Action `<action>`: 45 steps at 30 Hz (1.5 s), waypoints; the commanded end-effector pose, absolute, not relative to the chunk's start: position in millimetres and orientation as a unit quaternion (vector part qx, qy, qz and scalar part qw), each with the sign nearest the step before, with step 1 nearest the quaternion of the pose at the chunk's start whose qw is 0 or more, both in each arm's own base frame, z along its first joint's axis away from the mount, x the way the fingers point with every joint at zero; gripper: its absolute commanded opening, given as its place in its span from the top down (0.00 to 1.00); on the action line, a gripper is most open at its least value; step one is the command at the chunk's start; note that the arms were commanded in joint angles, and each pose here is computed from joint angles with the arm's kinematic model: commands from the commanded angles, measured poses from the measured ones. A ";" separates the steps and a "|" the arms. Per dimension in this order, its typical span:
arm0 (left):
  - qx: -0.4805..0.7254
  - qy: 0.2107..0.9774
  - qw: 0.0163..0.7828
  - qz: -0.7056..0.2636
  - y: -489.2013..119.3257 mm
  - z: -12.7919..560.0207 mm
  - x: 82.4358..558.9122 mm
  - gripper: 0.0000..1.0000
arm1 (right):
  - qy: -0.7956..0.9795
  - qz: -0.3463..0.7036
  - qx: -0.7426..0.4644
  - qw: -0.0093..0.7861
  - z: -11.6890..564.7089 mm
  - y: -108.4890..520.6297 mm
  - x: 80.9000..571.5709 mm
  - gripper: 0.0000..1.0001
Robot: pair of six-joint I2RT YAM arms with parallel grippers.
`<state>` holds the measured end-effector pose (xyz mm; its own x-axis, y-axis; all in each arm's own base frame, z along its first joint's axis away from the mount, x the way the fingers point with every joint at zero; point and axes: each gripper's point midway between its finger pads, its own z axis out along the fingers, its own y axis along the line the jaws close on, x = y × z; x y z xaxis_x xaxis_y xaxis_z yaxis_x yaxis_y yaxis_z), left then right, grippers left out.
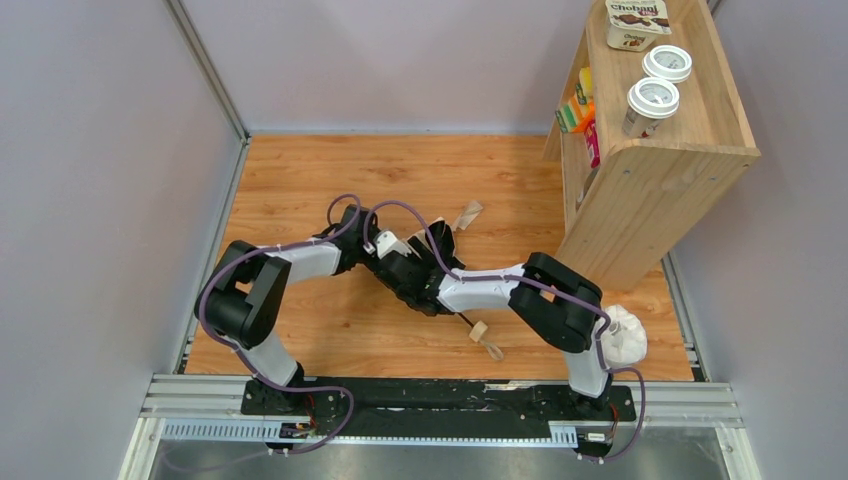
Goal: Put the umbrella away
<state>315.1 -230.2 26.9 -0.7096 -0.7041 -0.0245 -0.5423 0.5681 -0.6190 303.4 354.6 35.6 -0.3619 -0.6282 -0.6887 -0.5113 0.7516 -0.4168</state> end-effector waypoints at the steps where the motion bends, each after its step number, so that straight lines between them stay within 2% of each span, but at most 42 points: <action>1: -0.374 0.919 0.014 -0.128 -184.0 -36.0 221.2 1.00 | 0.846 -0.114 -0.345 0.392 -9.6 312.6 296.9 0.25; 2: -0.372 0.918 0.016 -0.133 -185.9 -34.4 222.9 1.00 | 0.849 -0.112 -0.342 0.387 -13.0 311.8 297.0 0.28; 3: -0.373 0.918 0.016 -0.134 -186.7 -34.0 223.8 1.00 | 0.852 -0.114 -0.341 0.381 -18.2 308.6 296.9 0.36; 4: -0.372 0.918 0.017 -0.136 -187.0 -33.7 224.4 1.00 | 0.854 -0.114 -0.340 0.376 -21.1 306.2 297.1 0.45; 5: -0.372 0.917 0.018 -0.141 -188.4 -32.4 225.9 1.00 | 0.856 -0.111 -0.341 0.371 -24.4 305.0 296.0 0.60; 8: -0.366 0.916 0.028 -0.160 -192.9 -29.6 231.0 1.00 | 0.865 -0.090 -0.341 0.356 -31.3 300.9 292.2 0.86; 9: -0.361 0.915 0.041 -0.177 -196.9 -27.3 238.5 1.00 | 0.869 -0.079 -0.341 0.349 -34.1 300.2 290.0 0.98; 10: -0.355 0.914 0.051 -0.190 -198.8 -25.2 241.3 0.98 | 0.874 -0.065 -0.341 0.340 -35.8 299.5 287.7 1.00; 12: -0.337 0.911 0.084 -0.224 -204.4 -17.0 253.1 0.75 | 0.882 -0.035 -0.344 0.321 -41.7 299.0 279.6 1.00; 13: -0.327 0.908 0.109 -0.239 -205.7 -11.1 263.8 0.55 | 0.884 -0.012 -0.349 0.310 -43.4 301.6 274.7 1.00; 14: -0.316 0.908 0.125 -0.247 -205.1 -5.8 268.5 0.44 | 0.887 0.007 -0.353 0.298 -45.9 303.5 269.0 1.00; 15: -0.311 0.905 0.141 -0.252 -203.1 -1.2 275.1 0.22 | 0.890 0.028 -0.355 0.286 -47.4 306.0 263.7 1.00; 16: -0.305 0.905 0.152 -0.255 -201.4 5.0 278.1 0.21 | 0.894 0.058 -0.357 0.263 -50.7 309.5 256.2 1.00; 21: -0.300 0.882 0.196 -0.306 -198.2 29.8 293.2 0.21 | 0.902 0.205 -0.338 0.174 -53.2 324.7 230.1 1.00; 26: -0.307 0.873 0.187 -0.330 -202.9 23.3 288.8 0.21 | 0.889 0.341 -0.290 0.095 -40.3 344.9 216.2 1.00; 32: -0.357 0.898 0.095 -0.239 -188.0 -22.3 258.3 0.21 | 0.866 0.449 -0.220 0.022 -16.5 356.5 225.1 1.00; 36: -0.369 0.903 0.077 -0.208 -182.8 -37.2 242.8 0.22 | 0.844 0.495 -0.206 -0.001 -1.6 361.2 232.8 1.00; 39: -0.357 0.913 0.074 -0.185 -179.7 -47.8 237.1 0.35 | 0.839 0.498 -0.217 -0.013 2.8 364.1 235.0 1.00; 40: -0.354 0.912 0.080 -0.191 -181.4 -48.5 240.3 0.65 | 0.838 0.499 -0.221 -0.017 3.7 363.9 234.2 1.00; 41: -0.357 0.911 0.076 -0.189 -180.8 -51.9 237.5 0.86 | 0.832 0.505 -0.228 -0.020 7.2 365.0 233.2 1.00; 45: -0.353 0.912 0.085 -0.190 -181.8 -53.6 242.7 0.92 | 0.831 0.500 -0.241 -0.013 15.1 366.5 235.9 1.00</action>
